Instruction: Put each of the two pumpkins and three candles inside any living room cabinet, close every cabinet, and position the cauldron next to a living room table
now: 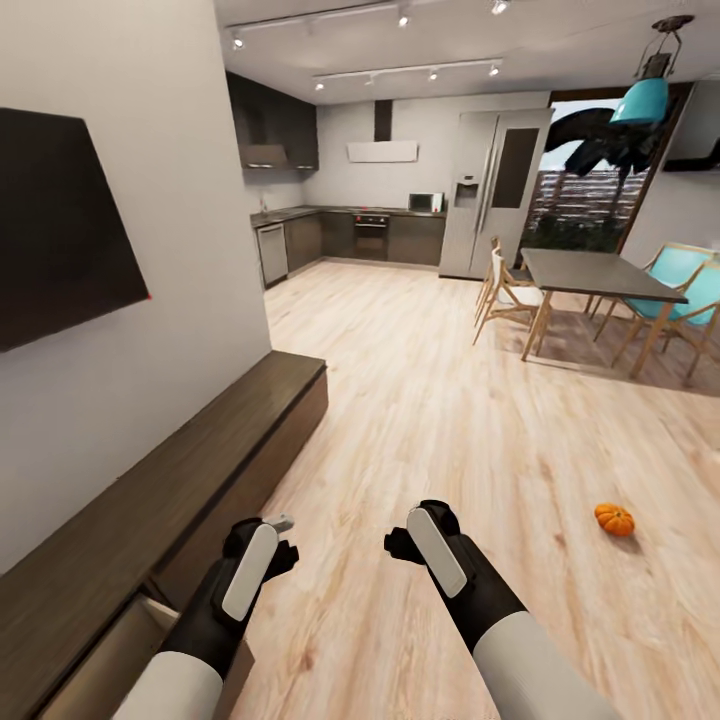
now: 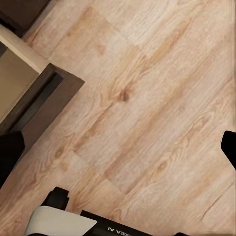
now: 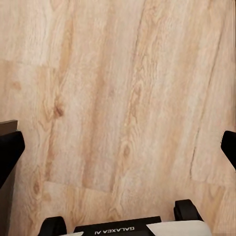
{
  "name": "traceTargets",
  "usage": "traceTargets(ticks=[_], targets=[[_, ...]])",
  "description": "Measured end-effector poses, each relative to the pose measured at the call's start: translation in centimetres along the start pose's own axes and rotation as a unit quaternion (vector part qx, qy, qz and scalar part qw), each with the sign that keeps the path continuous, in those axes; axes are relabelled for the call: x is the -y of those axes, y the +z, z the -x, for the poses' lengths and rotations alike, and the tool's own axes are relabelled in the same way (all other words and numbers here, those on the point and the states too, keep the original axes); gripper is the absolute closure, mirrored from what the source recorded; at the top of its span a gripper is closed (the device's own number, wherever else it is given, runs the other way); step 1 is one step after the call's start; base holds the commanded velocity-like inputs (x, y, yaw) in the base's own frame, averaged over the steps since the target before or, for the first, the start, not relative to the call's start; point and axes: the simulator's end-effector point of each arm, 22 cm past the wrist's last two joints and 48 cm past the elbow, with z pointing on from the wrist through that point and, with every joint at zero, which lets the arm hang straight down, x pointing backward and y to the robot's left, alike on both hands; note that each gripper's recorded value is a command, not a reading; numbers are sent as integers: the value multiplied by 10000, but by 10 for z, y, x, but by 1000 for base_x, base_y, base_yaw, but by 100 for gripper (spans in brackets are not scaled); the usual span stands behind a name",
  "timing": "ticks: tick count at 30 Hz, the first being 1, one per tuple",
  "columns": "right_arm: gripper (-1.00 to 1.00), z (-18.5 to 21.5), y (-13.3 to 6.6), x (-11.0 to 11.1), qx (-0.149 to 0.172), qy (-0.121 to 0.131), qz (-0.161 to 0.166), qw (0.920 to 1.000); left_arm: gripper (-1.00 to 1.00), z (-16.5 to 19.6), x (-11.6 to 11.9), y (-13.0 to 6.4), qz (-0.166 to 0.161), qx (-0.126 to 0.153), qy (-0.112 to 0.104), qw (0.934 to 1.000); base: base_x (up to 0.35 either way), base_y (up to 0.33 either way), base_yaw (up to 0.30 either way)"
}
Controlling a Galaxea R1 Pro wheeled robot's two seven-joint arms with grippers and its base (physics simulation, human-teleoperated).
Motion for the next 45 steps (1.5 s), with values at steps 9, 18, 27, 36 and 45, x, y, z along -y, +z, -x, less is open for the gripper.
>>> traceTargets(ticks=[9,18,27,36,45], targets=[[-100,0,0,0,6,1,-5,10000,-100,0,0,0,-1,0,5,10000,0,0,-279],[-100,0,0,0,6,1,-5,10000,-100,1,1,0,3,23,10,10000,0,0,-279],[-100,0,0,3,-7,50,-28,10000,-100,7,1,-1,14,178,-117,9998,0,0,-279],[-100,-16,25,60,-208,190,-549,9981,-100,-14,-11,18,217,11,-165,9996,27,0,-279],[-100,-123,90,251,-479,1084,-2158,9692,-100,-130,-132,102,1725,-541,-604,9817,186,0,-175]])
